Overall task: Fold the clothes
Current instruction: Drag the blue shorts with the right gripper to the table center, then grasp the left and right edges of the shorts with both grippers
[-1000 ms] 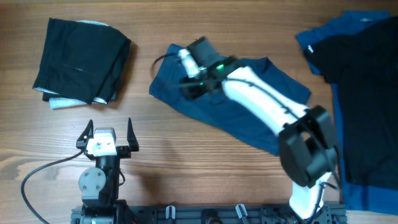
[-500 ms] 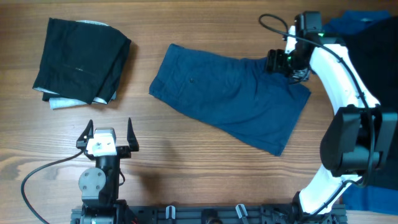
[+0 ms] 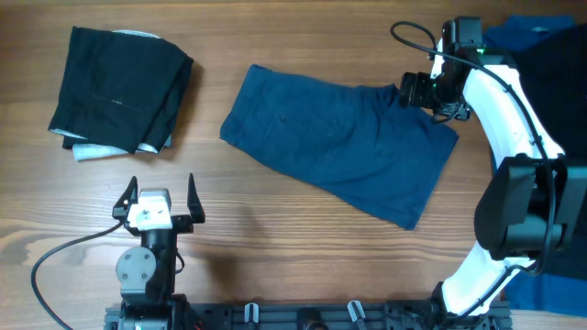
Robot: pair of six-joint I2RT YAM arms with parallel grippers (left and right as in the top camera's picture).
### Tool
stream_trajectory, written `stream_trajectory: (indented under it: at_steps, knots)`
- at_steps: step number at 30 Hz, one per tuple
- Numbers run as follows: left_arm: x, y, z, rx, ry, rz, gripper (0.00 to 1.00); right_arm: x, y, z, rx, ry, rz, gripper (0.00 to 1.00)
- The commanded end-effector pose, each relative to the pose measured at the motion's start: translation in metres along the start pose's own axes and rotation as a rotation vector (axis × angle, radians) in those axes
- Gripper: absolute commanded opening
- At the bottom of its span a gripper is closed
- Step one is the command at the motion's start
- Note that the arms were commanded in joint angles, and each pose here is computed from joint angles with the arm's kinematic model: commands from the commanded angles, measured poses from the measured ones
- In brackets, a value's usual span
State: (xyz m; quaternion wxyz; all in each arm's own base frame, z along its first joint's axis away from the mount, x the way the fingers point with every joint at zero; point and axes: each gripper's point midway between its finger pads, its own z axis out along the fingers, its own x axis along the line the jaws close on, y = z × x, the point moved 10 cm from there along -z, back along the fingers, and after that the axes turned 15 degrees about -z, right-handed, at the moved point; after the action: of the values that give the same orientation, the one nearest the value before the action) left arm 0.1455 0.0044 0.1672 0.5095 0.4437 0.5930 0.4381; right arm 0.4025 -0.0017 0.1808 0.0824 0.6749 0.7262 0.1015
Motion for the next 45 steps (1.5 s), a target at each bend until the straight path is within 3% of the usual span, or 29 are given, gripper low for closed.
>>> stream_trajectory:
  at_steps: [1, 21, 26, 28, 31, 34, 39, 42, 45]
  knots:
    - [0.000, -0.001, 0.000, -0.003, -0.003, 0.016, 1.00, -0.003, 0.000, -0.006, -0.014, -0.027, 0.003, 0.99]
    - [0.000, 0.000, 0.000, -0.015, -0.001, 0.015, 1.00, 0.000, -0.016, -0.006, 0.096, 0.004, 0.039, 1.00]
    - [-0.011, 0.002, -0.001, -0.005, -0.146, 0.015, 1.00, 0.001, -0.014, -0.006, 0.081, 0.014, 0.037, 1.00]
    - [-0.021, 0.012, -0.005, -0.008, -0.257, 0.013, 1.00, 0.001, -0.013, -0.006, 0.073, 0.013, 0.036, 1.00]
    - [-0.031, 0.055, -0.015, -0.025, -0.274, -0.081, 1.00, 0.001, -0.013, -0.006, 0.074, 0.014, 0.036, 0.99]
    - [-0.039, 0.084, -0.007, 0.085, -0.256, -0.087, 1.00, 0.001, -0.014, -0.006, 0.077, 0.018, 0.037, 1.00]
    - [-0.065, 0.133, 0.050, 0.422, -0.296, -0.127, 1.00, 0.007, -0.021, -0.007, 0.124, 0.097, 0.044, 0.99]
    - [-0.080, 0.135, 0.096, 0.643, -0.273, -0.138, 1.00, 0.009, -0.027, -0.008, 0.170, 0.104, 0.062, 1.00]
    - [-0.105, 0.109, 0.146, 0.804, -0.334, -0.138, 1.00, 0.010, -0.039, -0.002, 0.234, 0.105, 0.103, 1.00]
